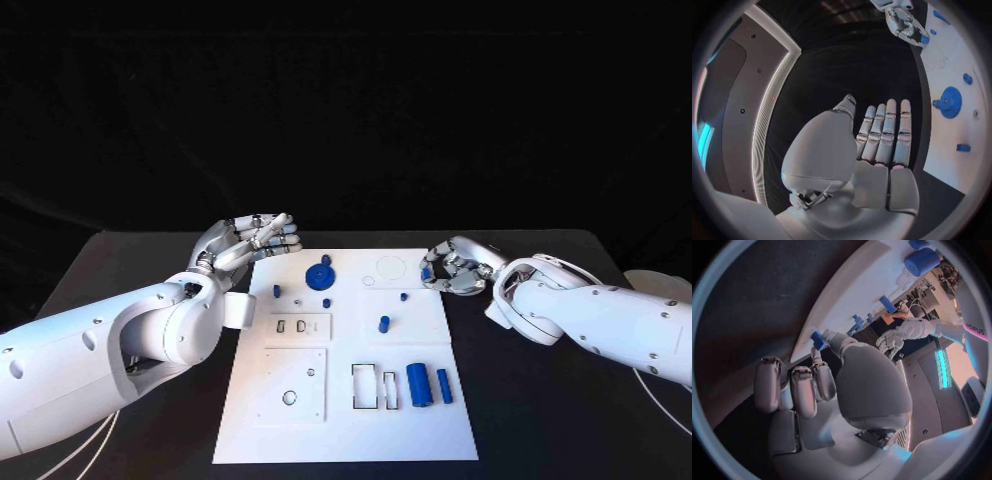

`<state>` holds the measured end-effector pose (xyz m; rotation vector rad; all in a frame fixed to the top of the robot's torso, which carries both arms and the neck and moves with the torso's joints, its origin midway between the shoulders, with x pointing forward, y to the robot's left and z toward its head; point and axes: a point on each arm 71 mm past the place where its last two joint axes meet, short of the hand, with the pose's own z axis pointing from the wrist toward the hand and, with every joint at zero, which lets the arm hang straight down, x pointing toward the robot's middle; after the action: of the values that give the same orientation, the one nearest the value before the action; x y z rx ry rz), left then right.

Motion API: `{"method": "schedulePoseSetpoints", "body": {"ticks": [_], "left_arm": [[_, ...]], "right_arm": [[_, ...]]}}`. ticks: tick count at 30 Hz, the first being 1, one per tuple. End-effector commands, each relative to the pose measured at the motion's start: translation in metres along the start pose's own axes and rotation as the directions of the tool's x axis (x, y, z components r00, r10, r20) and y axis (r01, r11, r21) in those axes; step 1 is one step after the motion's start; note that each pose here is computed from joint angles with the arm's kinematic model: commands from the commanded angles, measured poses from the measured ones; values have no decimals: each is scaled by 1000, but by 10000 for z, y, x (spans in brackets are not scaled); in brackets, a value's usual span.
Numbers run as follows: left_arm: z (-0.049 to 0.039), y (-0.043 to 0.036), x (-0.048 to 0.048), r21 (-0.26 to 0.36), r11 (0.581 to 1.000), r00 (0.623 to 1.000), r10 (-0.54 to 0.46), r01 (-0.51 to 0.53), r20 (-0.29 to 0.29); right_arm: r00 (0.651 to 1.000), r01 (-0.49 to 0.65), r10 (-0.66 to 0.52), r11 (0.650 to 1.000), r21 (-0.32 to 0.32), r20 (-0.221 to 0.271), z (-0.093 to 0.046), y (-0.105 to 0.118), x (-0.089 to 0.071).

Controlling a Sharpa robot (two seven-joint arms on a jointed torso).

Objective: Assemble the parts on the task board

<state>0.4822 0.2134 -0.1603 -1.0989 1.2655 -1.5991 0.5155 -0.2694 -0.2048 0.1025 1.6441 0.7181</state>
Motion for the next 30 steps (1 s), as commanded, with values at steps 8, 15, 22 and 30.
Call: {"method": "schedulePoseSetpoints", "body": {"ticks": [8, 15, 22, 30], "left_arm": [[0, -10, 15, 6, 1000, 1000, -10, 10, -16], [0, -9, 12, 5, 1000, 1000, -10, 10, -16], [2, -8, 6, 4, 1000, 1000, -9, 9, -15], [6, -4, -1, 3, 1000, 1000, -9, 9, -14]], "right_arm": [[1000, 2, -2, 1000, -1, 2, 9, 3, 17], [1000, 5, -5, 1000, 1, 25, 10, -3, 3], [997, 7, -5, 1000, -25, 76, -6, 55, -16], [995, -33, 35, 999, -21, 97, -53, 258, -34]]}}
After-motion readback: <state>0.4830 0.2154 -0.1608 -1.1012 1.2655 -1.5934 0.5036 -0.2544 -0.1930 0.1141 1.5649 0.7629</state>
